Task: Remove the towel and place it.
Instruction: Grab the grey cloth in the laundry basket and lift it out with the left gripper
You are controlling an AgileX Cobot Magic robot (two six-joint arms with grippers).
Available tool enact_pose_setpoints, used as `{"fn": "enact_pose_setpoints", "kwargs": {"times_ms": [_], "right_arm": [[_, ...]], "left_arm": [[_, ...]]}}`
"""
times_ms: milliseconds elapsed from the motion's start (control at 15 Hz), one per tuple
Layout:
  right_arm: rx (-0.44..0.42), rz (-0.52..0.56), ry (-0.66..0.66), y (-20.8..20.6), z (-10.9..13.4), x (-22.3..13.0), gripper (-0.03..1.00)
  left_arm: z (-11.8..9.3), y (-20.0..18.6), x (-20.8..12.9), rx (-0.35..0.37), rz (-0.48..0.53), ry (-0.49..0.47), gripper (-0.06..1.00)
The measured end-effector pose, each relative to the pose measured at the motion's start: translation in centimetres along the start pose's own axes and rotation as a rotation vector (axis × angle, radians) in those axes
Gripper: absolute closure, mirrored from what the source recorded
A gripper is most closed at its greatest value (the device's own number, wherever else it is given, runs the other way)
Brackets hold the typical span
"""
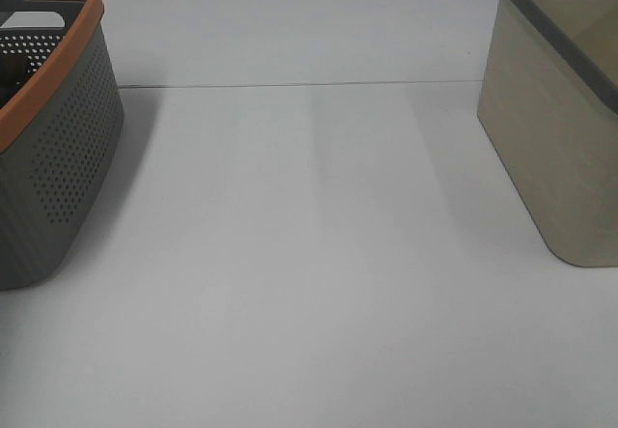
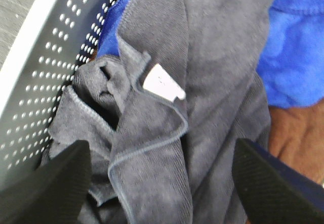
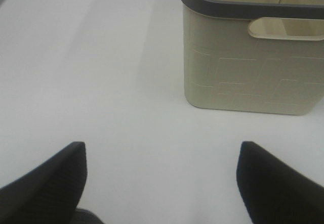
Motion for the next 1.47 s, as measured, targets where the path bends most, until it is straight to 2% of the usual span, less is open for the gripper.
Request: {"fn": "enact_pose_setpoints", "kwargs": {"times_ms": [267,667,933,1200,1333,1467], "right_arm": [[0.000,0.000,0.000,0.0,0.0,0.0,0.20],[0.006,0.000,0.002,0.0,0.1,0.0,0.20],[0.006,0.000,0.002,0.0,0.1,0.0,0.20],[0.006,0.000,0.002,0.0,0.1,0.0,0.20],[0.006,0.000,0.002,0.0,0.1,0.0,0.20],[0.006,0.000,0.003,0.0,0.1,0.0,0.20]], "left_arm": [[1.4,2.6,1.3,0.001,0.037,-0.062,0.21],[0.5,6.8,2.6,-0.023,0.069,-0.075,0.22],[0.2,8.6,2.9,-0.032,0.066,-0.070,0.47],[0.2,9.2,2.8,-0.032,0.073,-0.037,0.92],[0.1,8.6,3.1,-0.037,0.061,-0.007,0.93],[-0.2,6.4,4.0,-0.066,0.026,0.017,0.93]]}}
Point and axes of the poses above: a point on each arm's last joint axis where the gripper is mounted, y pointing out along that axis toward the gripper, z along the wrist's bending axis when the last joint is at zero, x = y × z, the point moved 3 cm from there along y, pointing out along that axis toward the gripper, and after that the axes turned 3 degrees about y, right-handed, at the moved point
